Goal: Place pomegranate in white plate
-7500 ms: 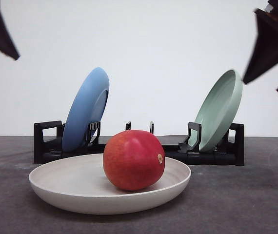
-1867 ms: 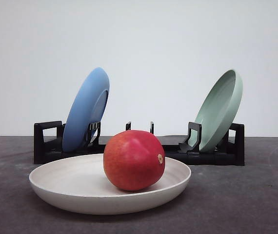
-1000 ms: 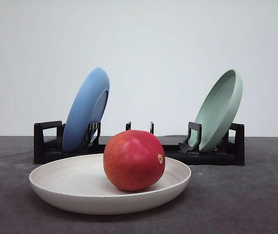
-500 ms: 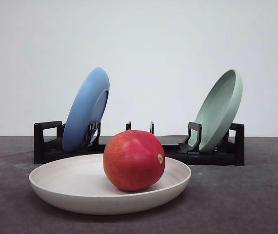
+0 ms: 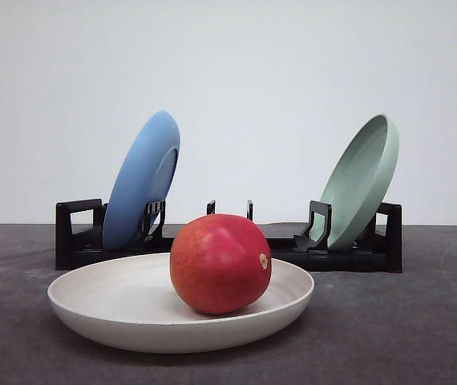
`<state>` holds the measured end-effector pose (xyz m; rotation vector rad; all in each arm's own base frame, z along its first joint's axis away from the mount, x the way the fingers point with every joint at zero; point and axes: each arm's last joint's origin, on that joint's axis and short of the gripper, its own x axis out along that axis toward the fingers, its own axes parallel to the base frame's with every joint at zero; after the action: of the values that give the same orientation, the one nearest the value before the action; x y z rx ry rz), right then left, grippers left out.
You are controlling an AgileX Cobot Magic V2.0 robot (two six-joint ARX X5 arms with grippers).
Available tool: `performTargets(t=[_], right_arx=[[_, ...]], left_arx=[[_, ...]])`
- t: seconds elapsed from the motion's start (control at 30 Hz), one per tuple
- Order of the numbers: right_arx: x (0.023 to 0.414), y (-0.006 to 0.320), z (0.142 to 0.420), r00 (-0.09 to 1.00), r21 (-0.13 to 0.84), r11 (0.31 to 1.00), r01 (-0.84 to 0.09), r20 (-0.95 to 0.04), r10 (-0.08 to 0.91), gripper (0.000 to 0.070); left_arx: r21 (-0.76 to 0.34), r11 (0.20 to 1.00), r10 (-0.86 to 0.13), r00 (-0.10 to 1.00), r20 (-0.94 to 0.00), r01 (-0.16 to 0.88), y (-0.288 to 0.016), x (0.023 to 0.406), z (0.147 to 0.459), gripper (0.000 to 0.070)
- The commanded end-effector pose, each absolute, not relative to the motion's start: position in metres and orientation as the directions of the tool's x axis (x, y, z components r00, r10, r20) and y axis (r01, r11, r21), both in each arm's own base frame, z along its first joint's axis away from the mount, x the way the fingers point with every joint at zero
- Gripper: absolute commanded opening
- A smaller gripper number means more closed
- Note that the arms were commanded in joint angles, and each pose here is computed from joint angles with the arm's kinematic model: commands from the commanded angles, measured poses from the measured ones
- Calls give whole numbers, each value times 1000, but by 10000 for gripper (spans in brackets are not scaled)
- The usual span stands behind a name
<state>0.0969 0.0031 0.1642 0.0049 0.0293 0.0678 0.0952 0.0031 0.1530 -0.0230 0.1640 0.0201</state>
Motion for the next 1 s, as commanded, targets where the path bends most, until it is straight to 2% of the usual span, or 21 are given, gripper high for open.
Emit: performTargets(t=[0.0, 0.97], right_arx=[[97, 3, 164, 998, 16, 998, -66, -22, 66, 36], [97, 3, 164, 998, 16, 998, -66, -22, 66, 36]], left_arx=[[-14, 1000, 25, 984, -177, -28, 3, 96, 149, 27], [-14, 1000, 25, 984, -177, -28, 3, 96, 149, 27]])
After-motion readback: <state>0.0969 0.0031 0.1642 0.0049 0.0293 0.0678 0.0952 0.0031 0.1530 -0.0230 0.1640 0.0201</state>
